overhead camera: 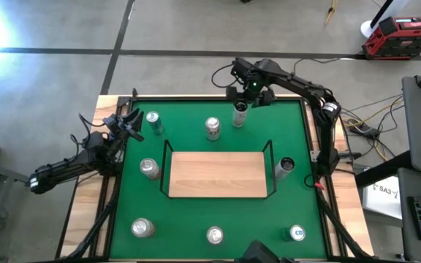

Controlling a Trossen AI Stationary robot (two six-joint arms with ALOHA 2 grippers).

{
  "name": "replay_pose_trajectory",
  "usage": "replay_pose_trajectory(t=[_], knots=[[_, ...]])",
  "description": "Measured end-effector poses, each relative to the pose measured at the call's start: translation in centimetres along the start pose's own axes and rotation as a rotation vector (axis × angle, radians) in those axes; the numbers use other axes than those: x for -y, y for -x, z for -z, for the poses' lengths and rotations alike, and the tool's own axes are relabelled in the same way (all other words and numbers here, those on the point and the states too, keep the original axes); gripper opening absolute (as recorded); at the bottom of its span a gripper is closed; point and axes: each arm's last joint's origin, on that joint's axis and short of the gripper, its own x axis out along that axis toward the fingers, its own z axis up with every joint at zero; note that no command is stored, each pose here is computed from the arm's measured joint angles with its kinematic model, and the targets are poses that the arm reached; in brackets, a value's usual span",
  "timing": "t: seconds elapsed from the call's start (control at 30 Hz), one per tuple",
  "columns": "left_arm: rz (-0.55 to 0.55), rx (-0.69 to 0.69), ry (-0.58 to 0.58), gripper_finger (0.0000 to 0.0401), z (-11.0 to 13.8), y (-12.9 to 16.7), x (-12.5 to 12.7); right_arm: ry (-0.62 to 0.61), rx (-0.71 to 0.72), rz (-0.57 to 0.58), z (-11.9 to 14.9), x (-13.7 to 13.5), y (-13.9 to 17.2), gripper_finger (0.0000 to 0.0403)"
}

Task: Place canned beverage on shelf
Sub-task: Put the top white-yellow soda can on the shelf

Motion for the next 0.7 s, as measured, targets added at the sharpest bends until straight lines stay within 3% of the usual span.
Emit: replay_pose_trajectory(t=[0.37,0.7], knots=[[0.0,0.0,0.0,0.0137,0.0,0.0,0.0,-0.039,0.06,-0.079,-0.6,-0.8,1.4,0.0383],[0.0,0.0,0.0,0.0137,0.0,0.0,0.0,0.173,0.073,-0.077,-0.6,-0.9,1.8,0.0383]])
